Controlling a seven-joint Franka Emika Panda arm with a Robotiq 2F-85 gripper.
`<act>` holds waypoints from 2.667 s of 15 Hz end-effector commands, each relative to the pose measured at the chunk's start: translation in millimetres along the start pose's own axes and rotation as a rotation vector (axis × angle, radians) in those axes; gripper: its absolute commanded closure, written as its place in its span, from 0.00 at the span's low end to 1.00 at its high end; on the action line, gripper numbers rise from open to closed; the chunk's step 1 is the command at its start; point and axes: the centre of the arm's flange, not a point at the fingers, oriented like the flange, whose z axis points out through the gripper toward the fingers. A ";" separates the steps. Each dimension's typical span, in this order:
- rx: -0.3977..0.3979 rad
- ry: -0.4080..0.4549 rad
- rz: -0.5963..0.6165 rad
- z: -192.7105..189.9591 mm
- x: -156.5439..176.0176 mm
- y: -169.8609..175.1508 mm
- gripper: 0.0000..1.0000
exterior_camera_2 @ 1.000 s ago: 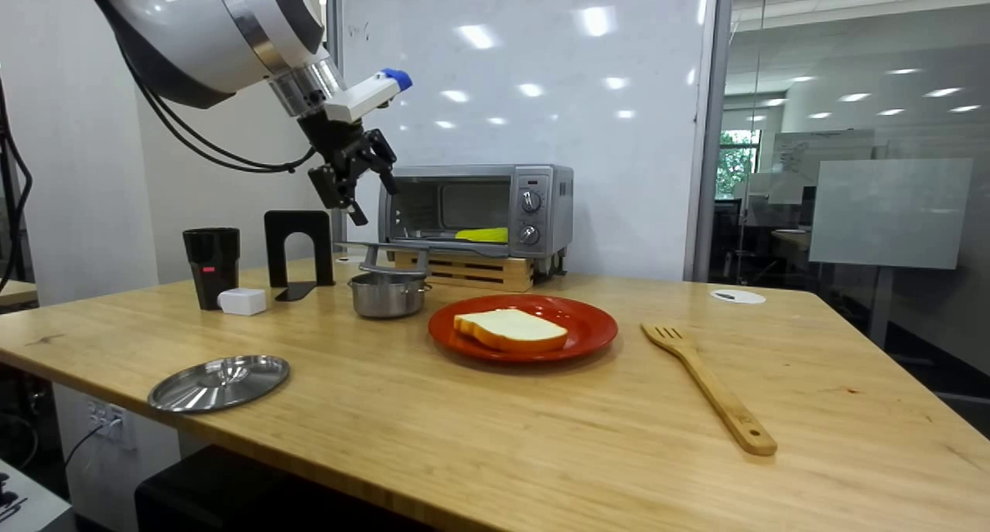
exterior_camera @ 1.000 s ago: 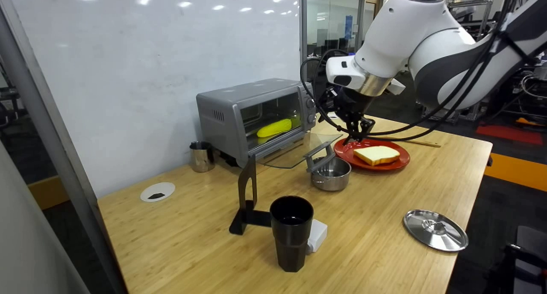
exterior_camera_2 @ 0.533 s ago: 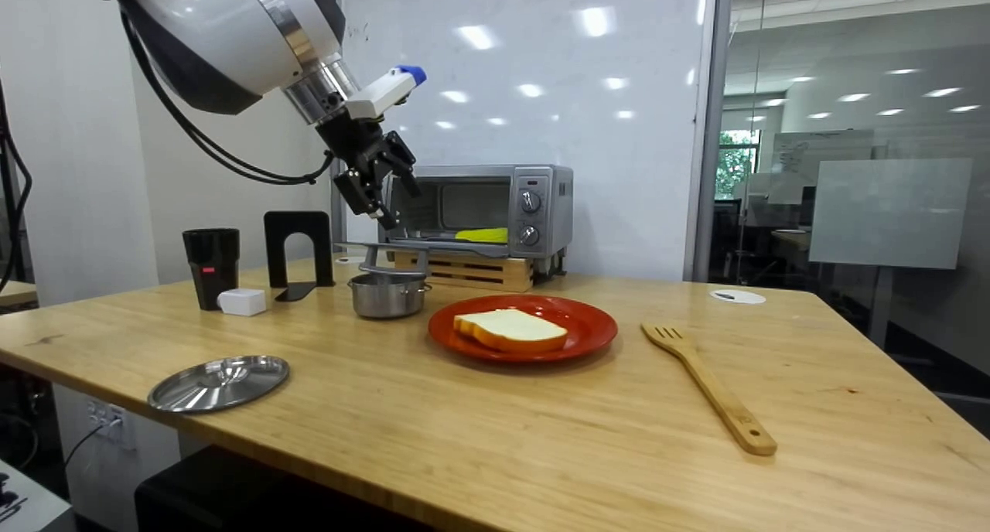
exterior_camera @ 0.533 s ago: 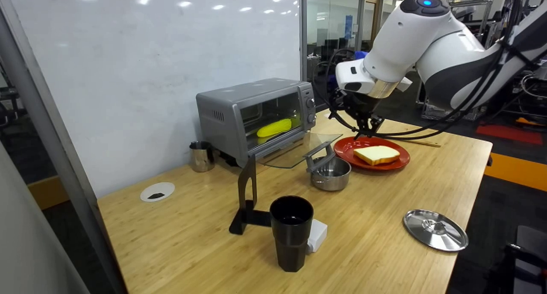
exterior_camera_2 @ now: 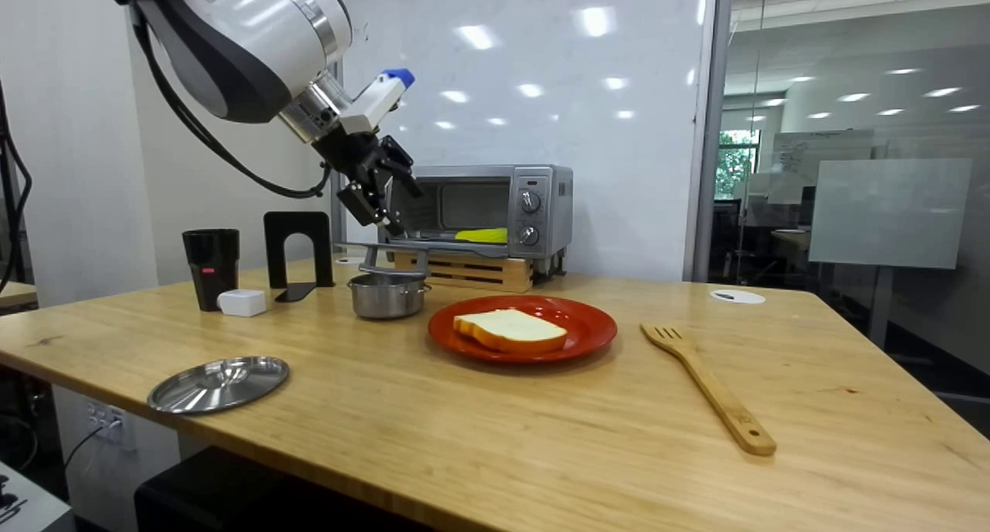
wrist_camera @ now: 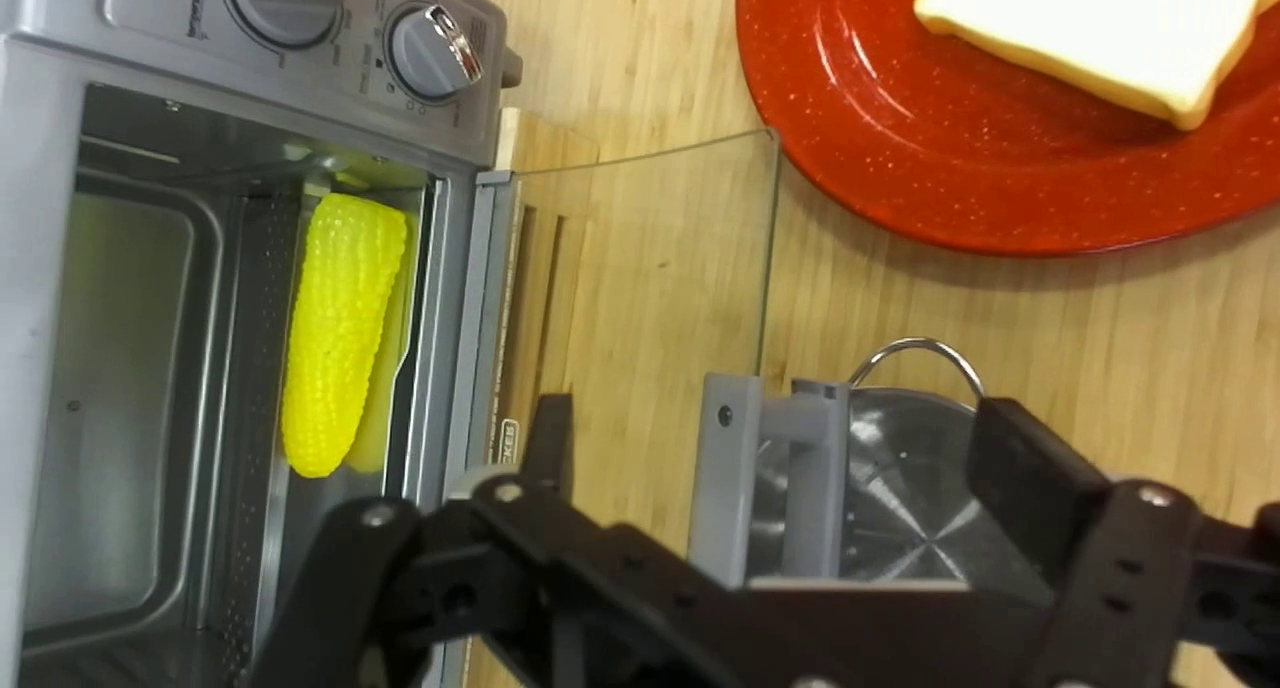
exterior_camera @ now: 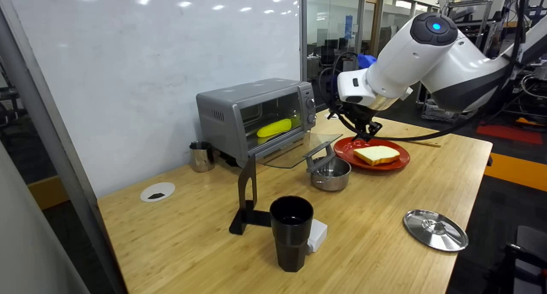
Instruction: Place the corn toy in the oven then close it
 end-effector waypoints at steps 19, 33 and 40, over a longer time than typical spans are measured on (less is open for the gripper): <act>-0.170 0.009 0.015 51.6 31.7 -17.2 0.00; -0.222 0.051 0.032 55.8 37.0 -17.1 0.00; -0.244 0.061 0.016 56.3 36.9 -16.6 0.00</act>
